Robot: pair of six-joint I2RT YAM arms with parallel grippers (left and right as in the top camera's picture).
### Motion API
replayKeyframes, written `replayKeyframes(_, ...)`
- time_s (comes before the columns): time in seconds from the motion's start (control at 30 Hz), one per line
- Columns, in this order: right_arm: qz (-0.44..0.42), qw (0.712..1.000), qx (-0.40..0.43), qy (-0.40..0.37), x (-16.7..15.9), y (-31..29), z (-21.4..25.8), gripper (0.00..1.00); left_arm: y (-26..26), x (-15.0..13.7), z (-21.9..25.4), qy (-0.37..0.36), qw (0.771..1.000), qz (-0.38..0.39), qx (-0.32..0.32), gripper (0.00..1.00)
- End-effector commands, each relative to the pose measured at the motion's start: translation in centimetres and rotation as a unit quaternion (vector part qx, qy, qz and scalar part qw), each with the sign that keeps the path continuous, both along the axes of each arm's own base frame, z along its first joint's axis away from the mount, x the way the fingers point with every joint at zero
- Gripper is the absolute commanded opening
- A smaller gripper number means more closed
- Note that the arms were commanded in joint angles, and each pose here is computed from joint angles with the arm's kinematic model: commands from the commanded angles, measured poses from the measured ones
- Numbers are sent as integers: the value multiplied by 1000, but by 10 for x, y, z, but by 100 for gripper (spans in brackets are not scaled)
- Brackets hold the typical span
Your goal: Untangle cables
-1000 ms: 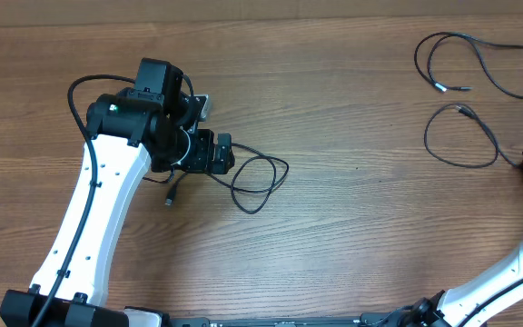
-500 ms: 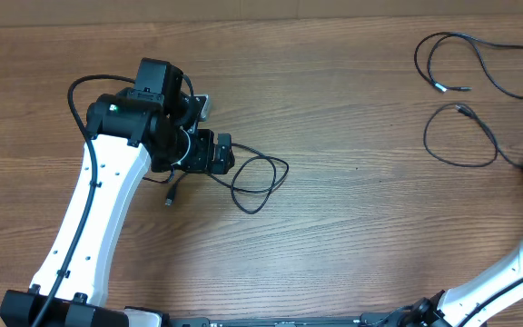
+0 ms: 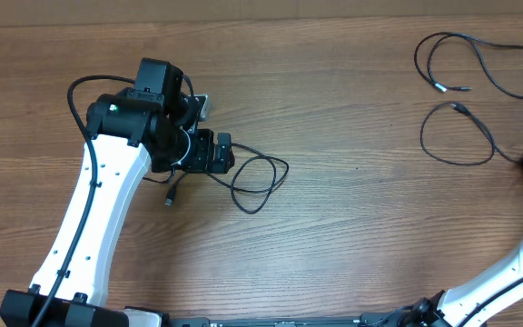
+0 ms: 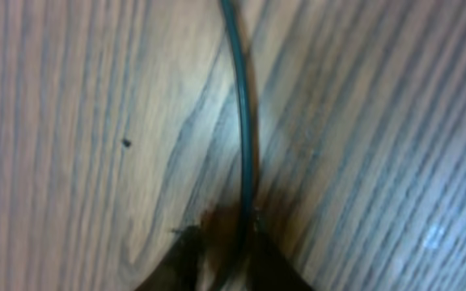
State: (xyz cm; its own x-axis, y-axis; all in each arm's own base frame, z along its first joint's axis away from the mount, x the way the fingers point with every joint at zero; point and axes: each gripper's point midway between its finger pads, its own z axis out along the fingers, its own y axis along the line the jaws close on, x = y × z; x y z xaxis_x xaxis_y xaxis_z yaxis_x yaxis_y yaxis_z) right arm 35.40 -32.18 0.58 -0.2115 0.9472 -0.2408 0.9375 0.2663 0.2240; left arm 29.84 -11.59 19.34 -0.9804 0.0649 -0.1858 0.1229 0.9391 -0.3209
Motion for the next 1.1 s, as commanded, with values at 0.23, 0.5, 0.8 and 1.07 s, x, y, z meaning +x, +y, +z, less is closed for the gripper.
replayKeyframes(0.23,-34,999,1,-10,-7,-20,34,100,-4,3,5,-6,1000,0,-4,100)
replayKeyframes(0.5,-54,992,62,-101,3,3,109,100,-7,10,7,-20,1000,3,-12,99)
replayKeyframes(0.8,71,973,114,-185,9,94,204,100,-10,10,9,-19,1000,3,-23,100)
replayKeyframes(1.07,280,929,183,-160,11,210,213,100,-12,5,25,-38,998,11,-40,100)
